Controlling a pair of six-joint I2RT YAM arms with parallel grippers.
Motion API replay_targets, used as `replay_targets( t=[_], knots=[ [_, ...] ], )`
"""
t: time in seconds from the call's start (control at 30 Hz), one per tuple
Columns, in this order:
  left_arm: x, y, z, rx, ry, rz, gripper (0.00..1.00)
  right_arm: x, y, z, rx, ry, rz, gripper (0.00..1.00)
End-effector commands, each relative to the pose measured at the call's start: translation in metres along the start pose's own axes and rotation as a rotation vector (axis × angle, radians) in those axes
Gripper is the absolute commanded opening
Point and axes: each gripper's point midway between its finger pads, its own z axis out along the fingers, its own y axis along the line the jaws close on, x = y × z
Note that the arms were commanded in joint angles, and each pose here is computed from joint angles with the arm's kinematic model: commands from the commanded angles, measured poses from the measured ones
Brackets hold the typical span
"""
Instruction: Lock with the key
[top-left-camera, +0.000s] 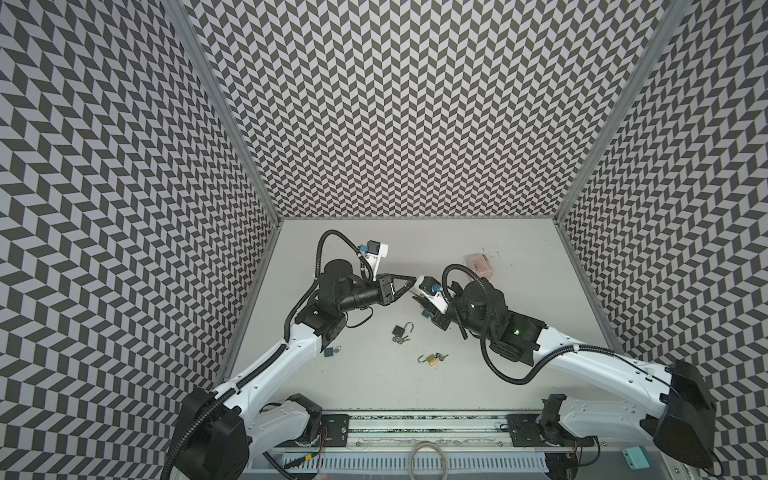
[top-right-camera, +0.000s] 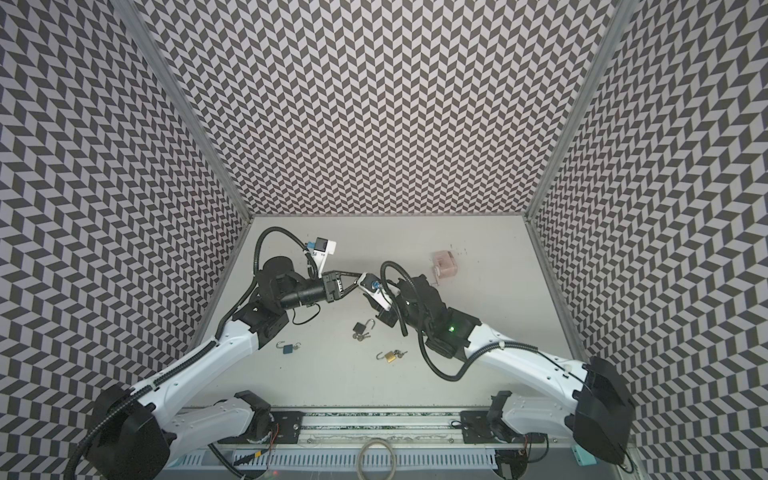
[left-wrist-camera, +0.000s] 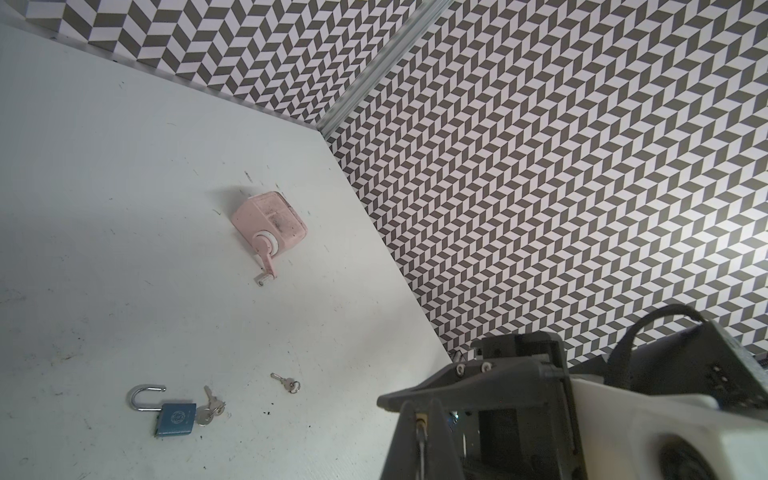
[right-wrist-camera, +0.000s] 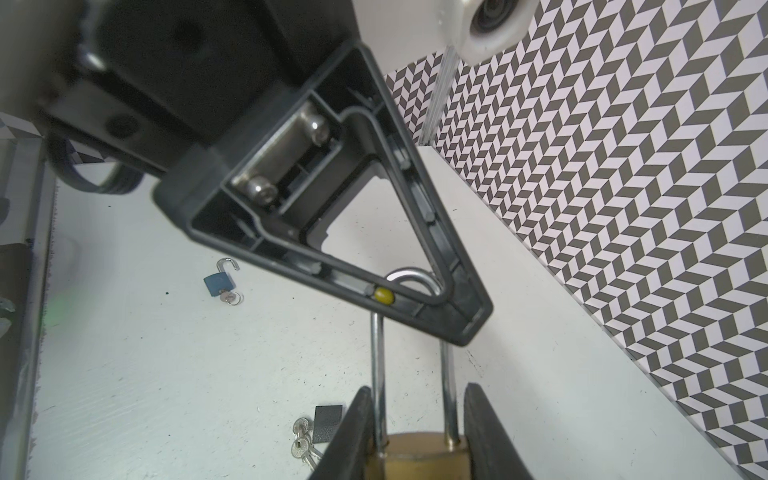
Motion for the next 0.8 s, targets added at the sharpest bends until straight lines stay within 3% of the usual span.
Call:
replay_targets(
  t=[0.0, 0.13, 0.2, 0.27, 0.33, 0.37, 0.53, 0.67, 0.77],
  knots=[
    [-0.006, -0.012, 0.001, 0.045, -0.01, 0.045, 0.0, -0.016, -0.002, -0.004, 0.007, -0.052, 0.024, 0.19],
    [-0.012, -0.012, 0.007, 0.051, -0.009, 0.048, 0.01, -0.014, -0.01, -0.005, 0.049, -0.04, 0.081, 0.08],
    [-0.021, -0.006, 0.008, 0.015, -0.037, 0.058, 0.34, -0.011, -0.018, -0.006, 0.094, -0.028, 0.138, 0.0],
    [-0.034, 0.004, 0.006, -0.045, -0.072, 0.065, 0.65, -0.002, -0.026, -0.007, 0.138, -0.005, 0.198, 0.0],
    [-0.046, 0.02, 0.0, -0.146, -0.115, 0.072, 0.9, 0.015, -0.034, -0.007, 0.177, 0.033, 0.274, 0.0],
    [-0.051, 0.029, -0.004, -0.205, -0.133, 0.076, 0.97, 0.028, -0.041, -0.007, 0.198, 0.06, 0.324, 0.0],
    [-0.052, 0.067, -0.021, -0.468, -0.176, 0.099, 0.99, 0.099, -0.066, -0.004, 0.246, 0.233, 0.569, 0.0],
    [-0.027, 0.094, -0.017, -0.646, -0.118, 0.113, 0.99, 0.144, -0.076, 0.007, 0.257, 0.379, 0.635, 0.0],
    [-0.006, 0.1, -0.008, -0.659, -0.076, 0.089, 0.99, 0.17, -0.082, 0.021, 0.251, 0.491, 0.656, 0.0]
  ],
)
